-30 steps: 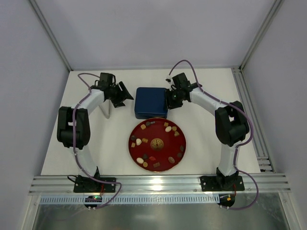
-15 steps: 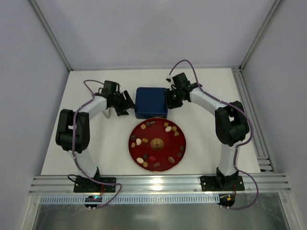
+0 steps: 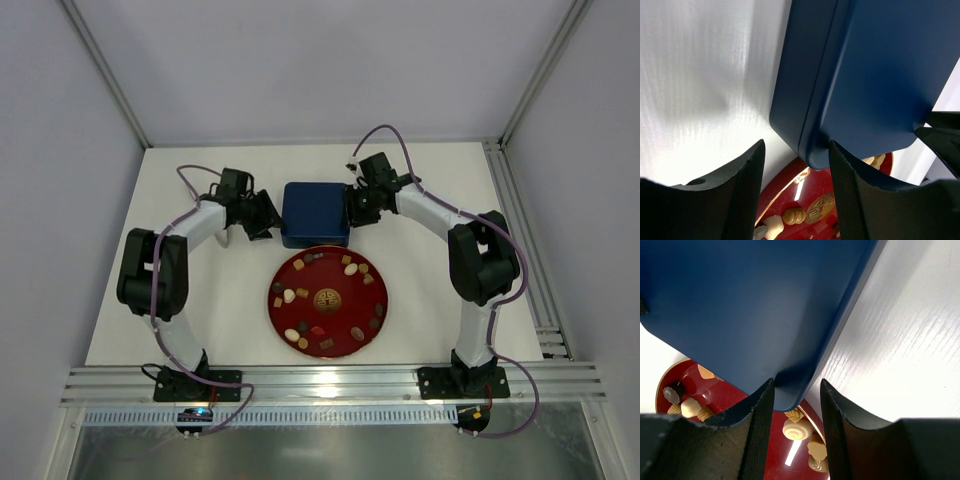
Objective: Pack the chocolate
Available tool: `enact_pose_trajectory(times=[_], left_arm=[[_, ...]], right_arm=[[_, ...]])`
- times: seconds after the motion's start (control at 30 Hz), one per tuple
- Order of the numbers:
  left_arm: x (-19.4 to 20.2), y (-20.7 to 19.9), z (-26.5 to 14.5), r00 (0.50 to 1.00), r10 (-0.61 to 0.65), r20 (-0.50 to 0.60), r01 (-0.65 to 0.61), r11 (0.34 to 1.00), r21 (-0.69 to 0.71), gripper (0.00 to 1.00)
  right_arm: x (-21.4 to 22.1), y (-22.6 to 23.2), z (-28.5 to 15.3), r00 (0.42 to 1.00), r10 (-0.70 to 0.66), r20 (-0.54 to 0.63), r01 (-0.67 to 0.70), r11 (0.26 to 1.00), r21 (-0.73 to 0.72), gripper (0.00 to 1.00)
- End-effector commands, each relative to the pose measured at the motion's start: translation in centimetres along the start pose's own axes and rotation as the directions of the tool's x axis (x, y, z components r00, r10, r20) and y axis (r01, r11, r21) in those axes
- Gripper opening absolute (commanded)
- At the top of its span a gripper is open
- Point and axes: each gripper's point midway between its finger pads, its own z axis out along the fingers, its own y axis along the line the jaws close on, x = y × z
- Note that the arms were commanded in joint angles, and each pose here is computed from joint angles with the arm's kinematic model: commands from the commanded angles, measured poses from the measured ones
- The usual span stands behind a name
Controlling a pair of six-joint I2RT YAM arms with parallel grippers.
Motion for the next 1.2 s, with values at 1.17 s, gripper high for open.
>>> enact_pose_trajectory(times=[1.17], left_arm=[[6.2, 6.8, 3.1, 0.991, -0.033, -0.132, -0.013, 0.942, -0.336, 0.48]], right_arm=[[4.0, -5.2, 3.3, 0.991, 0.12, -0.054, -0.116, 0.991, 0.071, 0.4]])
